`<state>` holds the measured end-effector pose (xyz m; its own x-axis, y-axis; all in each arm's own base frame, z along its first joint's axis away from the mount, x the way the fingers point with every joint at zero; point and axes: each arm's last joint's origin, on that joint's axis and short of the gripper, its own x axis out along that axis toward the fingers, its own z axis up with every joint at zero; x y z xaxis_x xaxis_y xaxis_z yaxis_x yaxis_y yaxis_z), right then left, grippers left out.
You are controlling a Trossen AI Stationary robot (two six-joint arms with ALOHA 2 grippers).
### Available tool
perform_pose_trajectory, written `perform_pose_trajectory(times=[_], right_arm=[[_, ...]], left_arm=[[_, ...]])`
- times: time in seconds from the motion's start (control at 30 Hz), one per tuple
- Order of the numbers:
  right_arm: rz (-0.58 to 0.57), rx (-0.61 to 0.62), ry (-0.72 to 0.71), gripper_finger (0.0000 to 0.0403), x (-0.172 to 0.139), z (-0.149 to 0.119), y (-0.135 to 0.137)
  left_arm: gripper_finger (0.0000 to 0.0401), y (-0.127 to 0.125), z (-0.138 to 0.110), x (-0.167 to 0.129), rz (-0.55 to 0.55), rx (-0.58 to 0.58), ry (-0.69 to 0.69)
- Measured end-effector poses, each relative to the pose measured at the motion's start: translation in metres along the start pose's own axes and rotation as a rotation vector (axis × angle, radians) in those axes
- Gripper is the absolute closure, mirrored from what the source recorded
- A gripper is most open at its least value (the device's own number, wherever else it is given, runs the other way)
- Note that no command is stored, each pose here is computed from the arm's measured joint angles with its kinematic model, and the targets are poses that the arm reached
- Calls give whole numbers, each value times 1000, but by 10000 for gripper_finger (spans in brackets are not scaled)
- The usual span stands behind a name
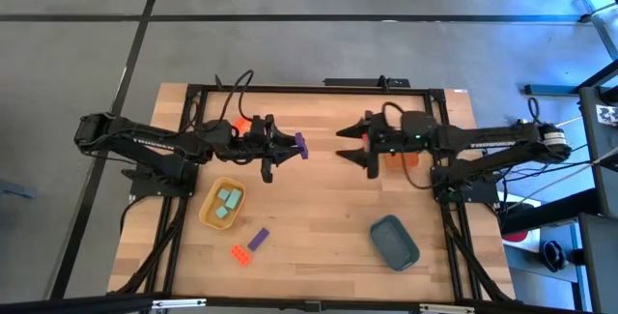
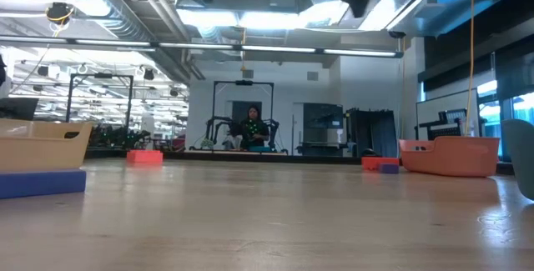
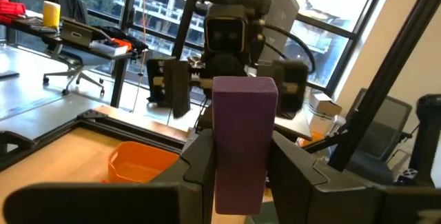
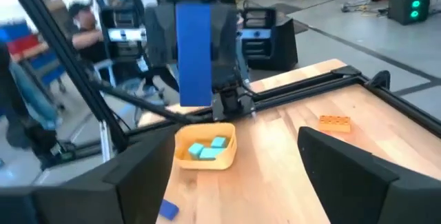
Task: Sort & place blocks by color
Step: Put the top left purple block into the orange bin
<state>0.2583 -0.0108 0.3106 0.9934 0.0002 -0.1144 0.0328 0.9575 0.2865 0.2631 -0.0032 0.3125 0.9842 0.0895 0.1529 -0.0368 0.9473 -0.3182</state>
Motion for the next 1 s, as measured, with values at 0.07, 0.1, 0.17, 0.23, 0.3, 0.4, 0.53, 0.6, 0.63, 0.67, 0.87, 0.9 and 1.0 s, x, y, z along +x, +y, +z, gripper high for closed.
perform_pose_trajectory(times=[0.07, 0.1, 0.17, 0.23, 0.3, 0.4, 0.53, 0.6, 0.63, 0.67, 0.87, 0.9, 1.0], right_arm=[[-4, -8, 17, 93, 11, 0, 0], [-7, -7, 25, 94, 17, 0, -1], [-6, -4, 38, 97, 26, 1, -1], [8, -4, 54, 101, 35, 1, -1], [39, -1, 68, 105, 40, 1, 0], [79, -2, 81, 113, 45, 2, 1], [92, 1, 84, 123, 47, 3, 2], [91, 1, 85, 124, 47, 3, 2], [91, 1, 85, 124, 47, 3, 2], [91, 1, 85, 124, 47, 3, 2], [68, 1, 78, 133, 47, 3, 1], [67, 2, 77, 140, 47, 3, 1], [67, 3, 78, 179, 47, 3, 1]], left_arm=[[311, 0, -1, 4, 4, 0, 6], [311, 0, -1, 7, 7, 1, 10], [311, -2, 1, 14, 4, 7, 3], [311, -1, 1, 20, 11, 26, 13], [311, 0, 1, 27, 22, 36, 25], [311, 5, -2, 34, 38, 40, 45], [311, 9, -2, 40, 29, 36, 49], [311, 10, -2, 41, 30, 36, 55], [311, 10, -2, 42, 29, 36, 53], [311, 9, -1, 42, 27, 36, 47], [311, 9, -1, 42, 15, 35, 52], [311, 9, -1, 42, 15, 35, 52], [311, 9, -1, 42, 14, 35, 53]])
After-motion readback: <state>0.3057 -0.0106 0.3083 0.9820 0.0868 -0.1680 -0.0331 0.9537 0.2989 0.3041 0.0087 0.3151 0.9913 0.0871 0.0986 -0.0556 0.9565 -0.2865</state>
